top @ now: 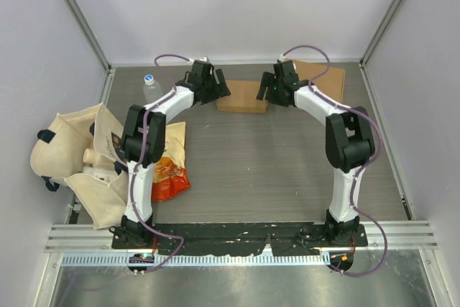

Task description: Fold the paper box

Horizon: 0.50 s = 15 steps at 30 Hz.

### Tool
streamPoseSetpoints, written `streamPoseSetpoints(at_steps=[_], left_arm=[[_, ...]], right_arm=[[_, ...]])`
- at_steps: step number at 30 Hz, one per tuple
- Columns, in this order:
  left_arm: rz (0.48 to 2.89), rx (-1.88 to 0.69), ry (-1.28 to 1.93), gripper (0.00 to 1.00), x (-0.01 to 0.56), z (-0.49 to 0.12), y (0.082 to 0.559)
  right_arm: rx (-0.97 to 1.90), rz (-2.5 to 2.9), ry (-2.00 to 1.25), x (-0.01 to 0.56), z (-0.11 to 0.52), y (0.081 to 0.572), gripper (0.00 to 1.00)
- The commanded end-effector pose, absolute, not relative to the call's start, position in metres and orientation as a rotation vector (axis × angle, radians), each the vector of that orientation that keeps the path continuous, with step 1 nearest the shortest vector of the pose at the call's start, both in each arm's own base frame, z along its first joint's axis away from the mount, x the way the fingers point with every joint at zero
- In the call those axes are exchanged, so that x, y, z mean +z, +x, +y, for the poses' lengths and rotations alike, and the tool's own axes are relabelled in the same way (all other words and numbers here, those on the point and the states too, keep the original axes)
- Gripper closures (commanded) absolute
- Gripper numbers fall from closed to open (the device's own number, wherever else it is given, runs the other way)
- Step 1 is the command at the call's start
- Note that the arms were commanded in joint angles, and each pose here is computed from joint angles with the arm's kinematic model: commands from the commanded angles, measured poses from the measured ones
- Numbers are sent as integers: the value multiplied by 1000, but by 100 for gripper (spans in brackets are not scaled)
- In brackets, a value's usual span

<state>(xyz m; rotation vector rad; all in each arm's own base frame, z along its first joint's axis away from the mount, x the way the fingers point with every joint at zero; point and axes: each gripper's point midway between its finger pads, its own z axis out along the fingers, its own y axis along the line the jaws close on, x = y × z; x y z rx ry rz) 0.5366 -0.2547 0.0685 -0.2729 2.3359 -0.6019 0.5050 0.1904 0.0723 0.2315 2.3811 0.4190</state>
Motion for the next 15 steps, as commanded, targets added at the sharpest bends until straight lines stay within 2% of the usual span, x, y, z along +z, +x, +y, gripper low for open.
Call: streamPoseSetpoints(at_steps=[1, 3, 4, 5, 6, 7, 8, 9, 11, 12, 13, 14, 15], left_arm=[[2150, -560, -142, 21, 204, -238, 510], [2131, -500, -125, 20, 221, -233, 488], [2072, -530, -79, 20, 255, -240, 468], [2047, -548, -54, 21, 270, -244, 454], [2049, -565, -23, 21, 271, -248, 437], [1987, -624, 33, 21, 304, -257, 409], [1967, -649, 66, 21, 314, -262, 394], [1976, -663, 97, 21, 311, -266, 377], [1897, -751, 175, 21, 345, -273, 331], [1902, -768, 203, 21, 340, -273, 315], [1885, -827, 260, 21, 347, -279, 293], [1822, -877, 278, 21, 369, -269, 271], [1821, -904, 305, 22, 364, -266, 257]], right_arm=[[170, 2253, 235, 174, 137, 479, 23], [106, 2239, 256, 190, 118, 446, 22], [104, 2224, 239, 197, 114, 432, 22], [93, 2269, 207, 177, 111, 407, 22], [146, 2189, 185, 207, 111, 390, 21], [175, 2177, 171, 211, 110, 375, 20], [188, 2203, 154, 198, 107, 356, 19], [237, 2116, 146, 230, 101, 333, 19], [329, 2068, 77, 240, 104, 299, 18], [366, 2014, 70, 255, 102, 285, 17], [429, 1868, 69, 294, 95, 258, 15], [472, 1804, 56, 312, 94, 241, 14], [504, 1776, 47, 323, 92, 223, 9]])
